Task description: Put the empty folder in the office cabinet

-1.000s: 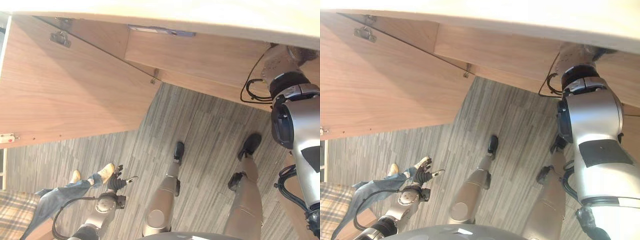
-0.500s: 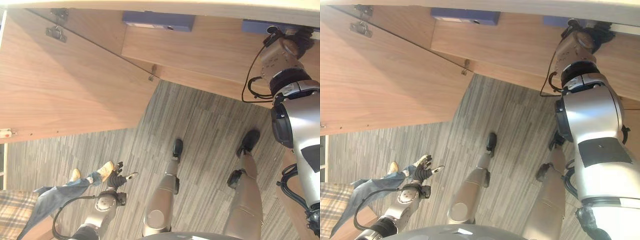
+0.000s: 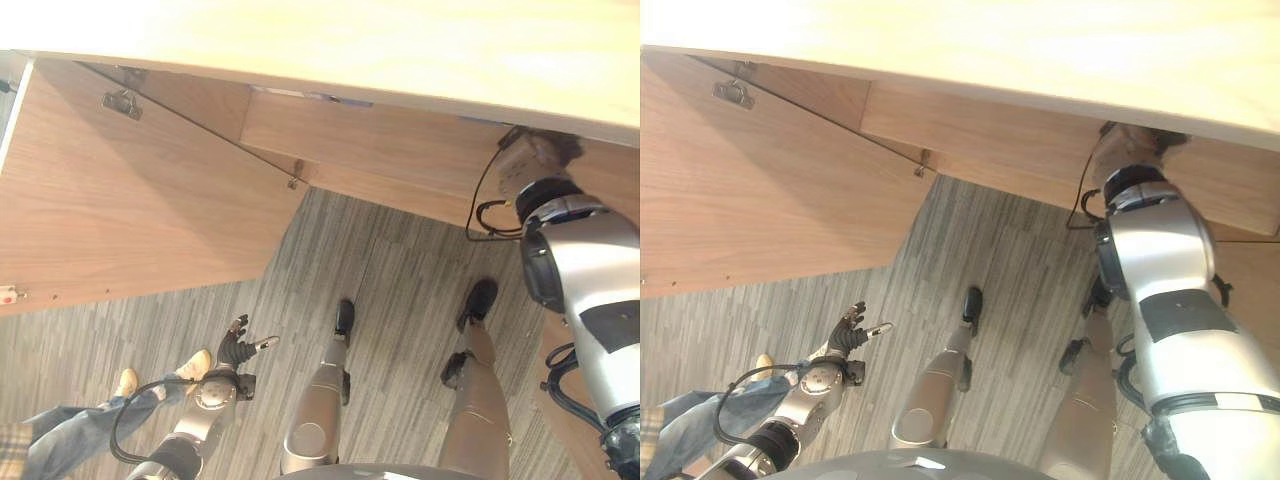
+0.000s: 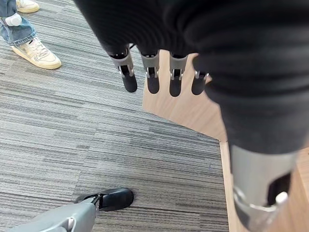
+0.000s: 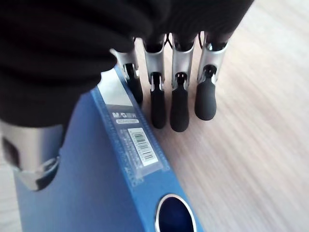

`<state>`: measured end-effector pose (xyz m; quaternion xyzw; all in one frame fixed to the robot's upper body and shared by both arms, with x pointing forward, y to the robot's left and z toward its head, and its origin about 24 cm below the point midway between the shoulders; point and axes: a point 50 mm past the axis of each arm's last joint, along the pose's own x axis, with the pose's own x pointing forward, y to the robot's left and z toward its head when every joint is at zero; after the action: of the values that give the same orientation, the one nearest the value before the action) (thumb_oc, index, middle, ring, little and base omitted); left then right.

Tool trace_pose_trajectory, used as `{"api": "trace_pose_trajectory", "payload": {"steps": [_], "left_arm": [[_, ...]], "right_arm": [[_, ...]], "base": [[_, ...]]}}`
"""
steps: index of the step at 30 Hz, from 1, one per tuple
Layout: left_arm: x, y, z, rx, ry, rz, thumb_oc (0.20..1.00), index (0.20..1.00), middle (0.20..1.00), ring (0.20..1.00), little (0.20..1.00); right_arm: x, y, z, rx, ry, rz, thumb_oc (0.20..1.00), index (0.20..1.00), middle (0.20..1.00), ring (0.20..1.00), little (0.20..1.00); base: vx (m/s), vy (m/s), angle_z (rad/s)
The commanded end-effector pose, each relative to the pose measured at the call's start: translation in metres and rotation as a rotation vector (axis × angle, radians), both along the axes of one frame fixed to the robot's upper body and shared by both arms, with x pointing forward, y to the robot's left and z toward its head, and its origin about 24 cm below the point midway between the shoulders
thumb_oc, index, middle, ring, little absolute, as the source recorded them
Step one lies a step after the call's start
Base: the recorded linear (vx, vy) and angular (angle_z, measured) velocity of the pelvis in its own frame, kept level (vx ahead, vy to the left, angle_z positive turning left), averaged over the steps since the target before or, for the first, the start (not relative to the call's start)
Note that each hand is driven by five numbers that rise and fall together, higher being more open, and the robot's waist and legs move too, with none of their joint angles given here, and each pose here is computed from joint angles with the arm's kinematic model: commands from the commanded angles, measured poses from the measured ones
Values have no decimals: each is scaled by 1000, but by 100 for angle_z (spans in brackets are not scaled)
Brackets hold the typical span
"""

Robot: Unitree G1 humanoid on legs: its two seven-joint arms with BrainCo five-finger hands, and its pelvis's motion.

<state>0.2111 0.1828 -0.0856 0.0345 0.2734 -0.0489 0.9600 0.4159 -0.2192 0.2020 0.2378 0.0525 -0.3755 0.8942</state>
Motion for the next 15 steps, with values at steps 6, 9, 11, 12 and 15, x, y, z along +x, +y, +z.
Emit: {"api": "trace_pose_trajectory", "payload": {"steps": [6,9,11,12,15], "left_arm": [[19,14,6,127,-16,9,1000,1000,1000,1000,1000],[26,10,7,134,-24,24,1000,1000,1000,1000,1000],[28,8,7,135,-25,27,1000,1000,1000,1000,1000],[31,7,8,137,-25,34,1000,1000,1000,1000,1000],[45,-2,12,145,-41,52,1000,1000,1000,1000,1000]], "right_arm": [[0,39,-35,18,50,46,1000,1000,1000,1000,1000],[-3,51,-51,24,76,57,1000,1000,1000,1000,1000],[-3,54,-53,25,78,61,1000,1000,1000,1000,1000],[-4,59,-58,23,86,65,1000,1000,1000,1000,1000],[-9,72,-73,3,123,80,1000,1000,1000,1000,1000]], "base": [[-12,25,-3],[0,0,0],[0,2,-2],[0,0,0],[0,0,0]]}}
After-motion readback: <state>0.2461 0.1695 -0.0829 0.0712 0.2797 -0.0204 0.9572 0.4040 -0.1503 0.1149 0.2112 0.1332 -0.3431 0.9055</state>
